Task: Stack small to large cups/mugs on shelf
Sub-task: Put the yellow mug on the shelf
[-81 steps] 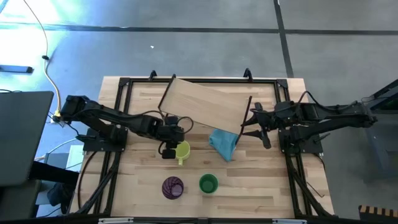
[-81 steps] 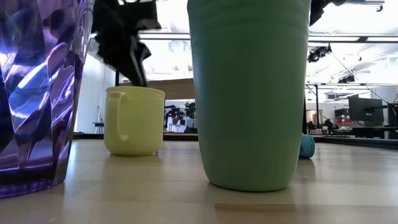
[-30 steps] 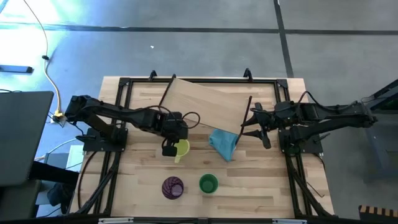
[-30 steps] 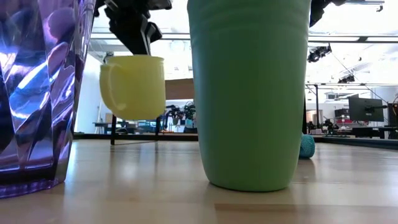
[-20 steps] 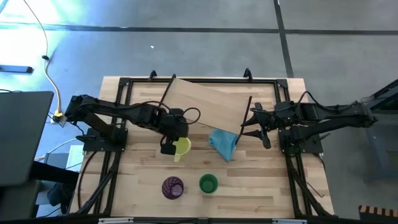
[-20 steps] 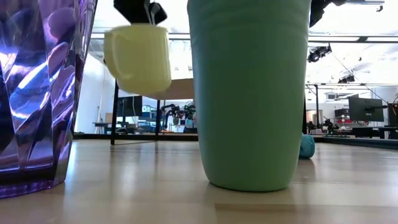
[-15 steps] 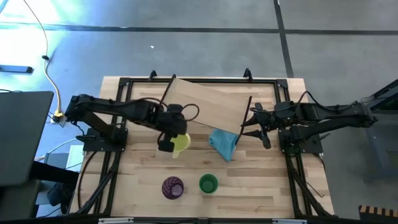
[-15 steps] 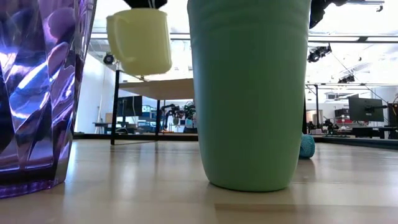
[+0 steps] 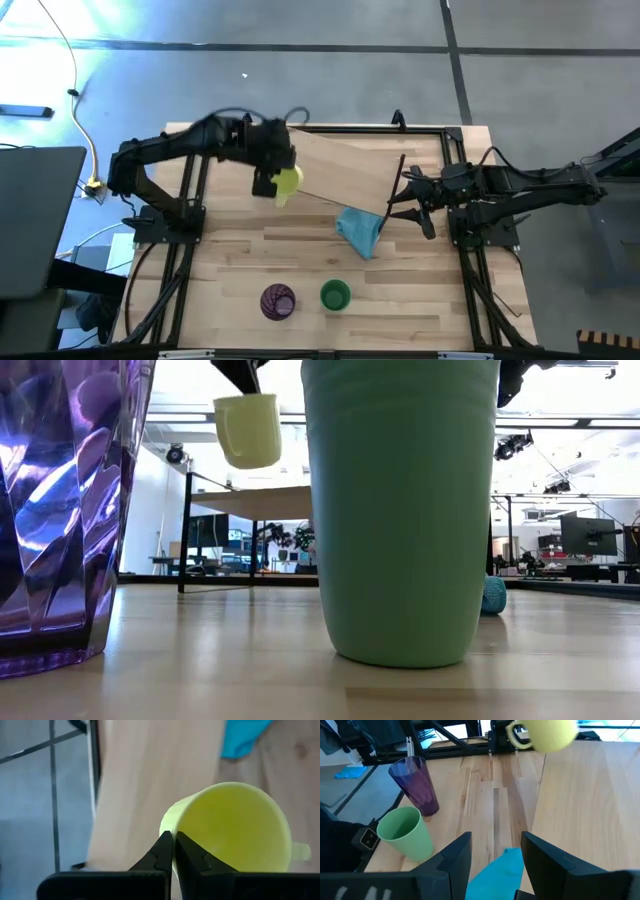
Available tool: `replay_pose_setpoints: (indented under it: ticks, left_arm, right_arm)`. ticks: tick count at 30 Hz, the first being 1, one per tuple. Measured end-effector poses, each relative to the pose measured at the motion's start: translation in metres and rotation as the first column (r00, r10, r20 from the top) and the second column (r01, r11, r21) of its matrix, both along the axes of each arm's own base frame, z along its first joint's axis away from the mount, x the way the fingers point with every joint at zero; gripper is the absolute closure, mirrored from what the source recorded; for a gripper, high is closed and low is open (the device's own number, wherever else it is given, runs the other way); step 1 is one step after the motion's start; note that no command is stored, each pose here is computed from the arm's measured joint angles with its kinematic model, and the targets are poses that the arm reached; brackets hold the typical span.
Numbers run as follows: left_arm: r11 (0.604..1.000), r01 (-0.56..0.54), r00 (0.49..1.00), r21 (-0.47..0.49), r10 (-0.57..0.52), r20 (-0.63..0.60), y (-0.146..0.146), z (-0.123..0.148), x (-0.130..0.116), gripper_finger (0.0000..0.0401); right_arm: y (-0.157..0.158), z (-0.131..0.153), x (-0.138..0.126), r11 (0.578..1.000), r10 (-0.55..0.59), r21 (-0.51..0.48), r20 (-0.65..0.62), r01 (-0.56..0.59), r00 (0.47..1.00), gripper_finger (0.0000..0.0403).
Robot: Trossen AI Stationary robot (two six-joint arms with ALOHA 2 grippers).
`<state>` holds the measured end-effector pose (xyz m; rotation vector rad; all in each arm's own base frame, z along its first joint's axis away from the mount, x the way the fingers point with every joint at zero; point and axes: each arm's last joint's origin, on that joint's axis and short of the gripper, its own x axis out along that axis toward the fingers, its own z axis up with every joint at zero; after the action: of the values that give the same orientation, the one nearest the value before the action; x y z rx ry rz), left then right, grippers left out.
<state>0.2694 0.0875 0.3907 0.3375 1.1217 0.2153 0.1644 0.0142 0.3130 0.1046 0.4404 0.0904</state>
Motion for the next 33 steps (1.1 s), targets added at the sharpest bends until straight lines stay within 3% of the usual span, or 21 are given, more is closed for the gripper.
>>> replay_pose_setpoints:
  ticks: [8,20,33]
  left_arm:
    - [0.999,0.019,1.0,-0.036,-0.02,-0.006,0.048,0.0,-0.02,0.0401]
    - [0.985,0.174,0.985,0.006,-0.174,-0.02,0.082,-0.007,-0.024,0.0401]
    - [0.986,0.163,0.985,-0.018,-0.164,-0.058,0.1,-0.029,-0.006,0.0401]
  right_arm:
    - [0.0,0.006,0.003,1.0,0.002,0.0,0.065,-0.002,0.998,0.024]
    - [0.0,0.016,0.012,0.997,-0.008,-0.076,0.201,0.024,0.979,0.024]
    - [0.002,-0.006,0.041,0.995,-0.002,-0.099,0.074,0.009,0.997,0.024]
